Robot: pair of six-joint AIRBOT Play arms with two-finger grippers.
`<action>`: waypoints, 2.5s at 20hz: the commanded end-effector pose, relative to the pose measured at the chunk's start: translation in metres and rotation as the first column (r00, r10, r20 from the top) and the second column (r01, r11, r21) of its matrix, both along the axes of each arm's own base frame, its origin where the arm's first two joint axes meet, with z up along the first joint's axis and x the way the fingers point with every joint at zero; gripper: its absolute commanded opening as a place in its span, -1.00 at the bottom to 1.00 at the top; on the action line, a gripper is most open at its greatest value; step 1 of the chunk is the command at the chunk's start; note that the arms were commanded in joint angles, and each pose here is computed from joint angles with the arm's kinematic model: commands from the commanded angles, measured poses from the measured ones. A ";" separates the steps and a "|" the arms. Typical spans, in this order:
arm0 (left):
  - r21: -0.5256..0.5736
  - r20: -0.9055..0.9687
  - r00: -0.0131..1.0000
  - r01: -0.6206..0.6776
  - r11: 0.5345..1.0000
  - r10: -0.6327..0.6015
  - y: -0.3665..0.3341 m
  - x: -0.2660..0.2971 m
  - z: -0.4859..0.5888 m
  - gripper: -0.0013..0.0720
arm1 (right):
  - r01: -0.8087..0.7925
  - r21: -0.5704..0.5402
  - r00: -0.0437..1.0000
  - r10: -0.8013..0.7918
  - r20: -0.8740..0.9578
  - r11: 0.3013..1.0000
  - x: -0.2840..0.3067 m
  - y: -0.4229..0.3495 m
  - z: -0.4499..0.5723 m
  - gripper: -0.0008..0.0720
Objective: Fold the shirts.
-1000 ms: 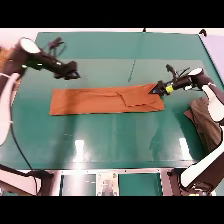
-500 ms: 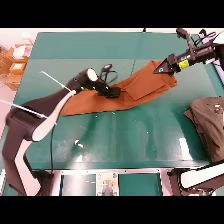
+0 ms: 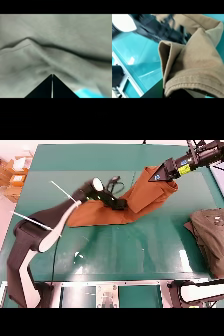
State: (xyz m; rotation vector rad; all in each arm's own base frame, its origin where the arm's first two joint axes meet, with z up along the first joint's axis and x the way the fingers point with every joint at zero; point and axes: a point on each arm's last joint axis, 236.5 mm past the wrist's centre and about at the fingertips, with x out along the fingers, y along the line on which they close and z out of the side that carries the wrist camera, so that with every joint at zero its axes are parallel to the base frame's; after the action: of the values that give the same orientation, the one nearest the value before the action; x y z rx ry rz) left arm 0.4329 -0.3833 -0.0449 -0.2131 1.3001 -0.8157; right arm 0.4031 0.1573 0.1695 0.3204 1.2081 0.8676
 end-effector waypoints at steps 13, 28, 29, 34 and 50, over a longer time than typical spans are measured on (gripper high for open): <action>0.437 0.188 0.840 -0.535 0.723 0.508 0.430 0.003 0.158 -0.90 | 0.024 0.200 0.979 -0.063 0.192 0.980 0.004 0.354 -0.110 -0.83; 0.411 0.205 0.809 -0.582 0.702 0.551 0.458 0.004 0.161 -0.90 | 0.278 -0.151 0.927 -0.307 -0.218 0.948 0.069 0.041 -0.189 0.63; 0.409 0.204 0.810 -0.581 0.704 0.550 0.458 0.004 0.161 -0.90 | 0.279 -0.141 0.915 -0.307 -0.262 0.950 0.059 0.043 -0.204 0.67; 0.410 0.201 0.810 -0.580 0.704 0.550 0.457 0.004 0.160 -0.89 | 0.242 -0.052 0.894 -0.244 -0.376 0.969 0.029 0.116 -0.256 0.67; 0.418 0.182 0.816 -0.569 0.708 0.548 0.456 -0.001 0.159 -0.89 | 0.494 0.238 0.861 -0.508 -0.004 0.836 0.091 -0.038 0.035 -0.93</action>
State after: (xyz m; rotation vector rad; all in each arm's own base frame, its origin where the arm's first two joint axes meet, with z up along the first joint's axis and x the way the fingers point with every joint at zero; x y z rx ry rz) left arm 0.4330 0.0727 0.1142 -0.1944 1.2445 0.0233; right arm 0.5048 0.2076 0.1329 0.7522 1.0338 0.6629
